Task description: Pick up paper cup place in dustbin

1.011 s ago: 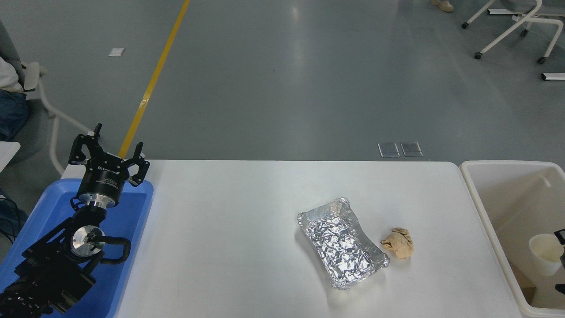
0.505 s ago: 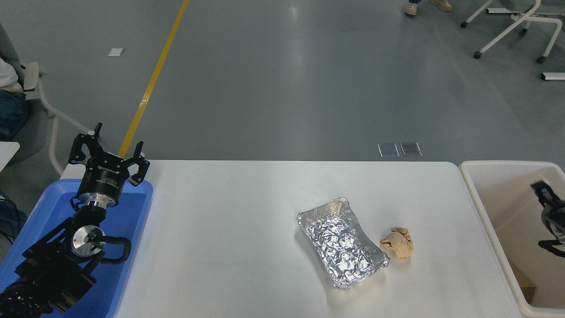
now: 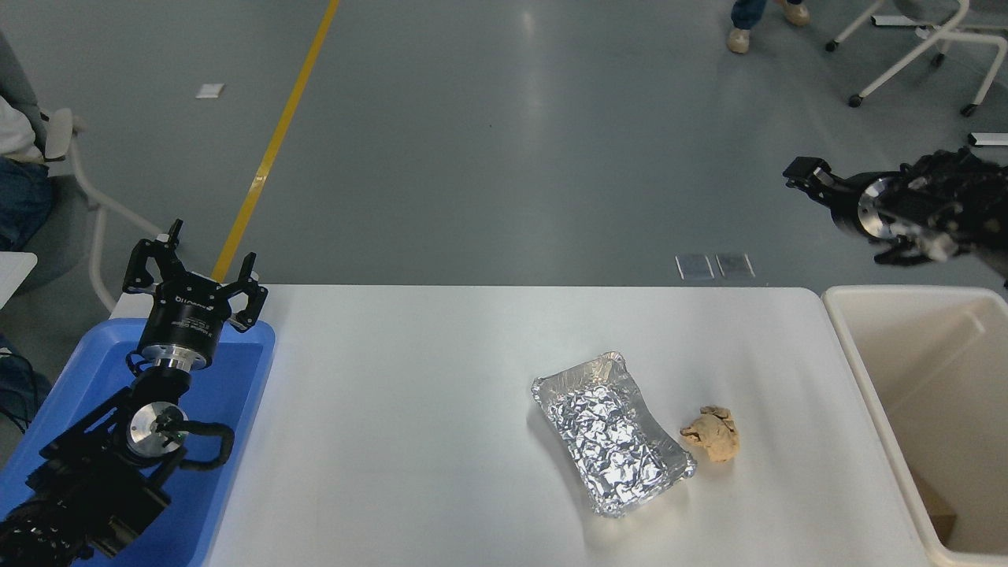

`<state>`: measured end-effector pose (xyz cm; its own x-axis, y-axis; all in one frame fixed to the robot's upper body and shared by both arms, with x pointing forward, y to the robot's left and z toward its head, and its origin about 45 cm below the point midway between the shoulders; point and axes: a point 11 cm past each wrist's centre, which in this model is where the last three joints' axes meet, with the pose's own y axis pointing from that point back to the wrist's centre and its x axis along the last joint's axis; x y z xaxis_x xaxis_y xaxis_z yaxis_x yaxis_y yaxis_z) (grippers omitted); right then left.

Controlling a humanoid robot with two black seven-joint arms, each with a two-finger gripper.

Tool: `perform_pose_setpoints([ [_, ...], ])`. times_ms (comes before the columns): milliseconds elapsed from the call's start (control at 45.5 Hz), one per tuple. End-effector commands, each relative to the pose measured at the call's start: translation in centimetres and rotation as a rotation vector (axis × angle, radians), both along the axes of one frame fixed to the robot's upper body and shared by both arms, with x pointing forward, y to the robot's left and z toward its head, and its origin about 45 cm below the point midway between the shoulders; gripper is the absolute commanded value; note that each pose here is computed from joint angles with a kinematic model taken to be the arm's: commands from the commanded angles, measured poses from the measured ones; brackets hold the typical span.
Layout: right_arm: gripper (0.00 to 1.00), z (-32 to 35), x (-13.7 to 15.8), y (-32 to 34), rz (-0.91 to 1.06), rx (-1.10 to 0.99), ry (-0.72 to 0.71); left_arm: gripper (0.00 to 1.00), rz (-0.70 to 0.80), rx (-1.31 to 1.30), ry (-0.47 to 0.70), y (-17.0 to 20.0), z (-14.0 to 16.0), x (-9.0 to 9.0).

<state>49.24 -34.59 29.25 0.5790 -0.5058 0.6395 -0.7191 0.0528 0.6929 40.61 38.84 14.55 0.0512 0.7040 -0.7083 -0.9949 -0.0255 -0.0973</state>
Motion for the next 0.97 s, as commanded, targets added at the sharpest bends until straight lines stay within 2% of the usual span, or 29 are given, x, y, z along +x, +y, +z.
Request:
perform_pose_setpoints([
  [0, 1.00, 5.5, -3.0, 7.3, 0.238, -0.023, 0.125, 0.99, 0.000, 0.000, 0.001, 0.0, 0.0, 0.0],
  [220, 1.00, 6.6, -9.7, 12.4, 0.382, -0.064, 0.290, 0.99, 0.002, 0.001, 0.003, 0.0, -0.1, -0.1],
  [462, 1.00, 6.8, -15.2, 14.4, 0.503, -0.048, 0.517, 0.99, 0.002, 0.001, 0.003, 0.0, -0.1, -0.1],
  [593, 1.00, 6.2, -16.1, 14.2, 0.512, -0.089, 0.598, 0.99, 0.001, 0.000, 0.002, 0.0, -0.1, 0.0],
  [945, 1.00, 6.1, -16.0, 14.0, 0.515, -0.114, 0.605, 0.99, 0.001, 0.001, 0.004, 0.0, -0.1, -0.1],
])
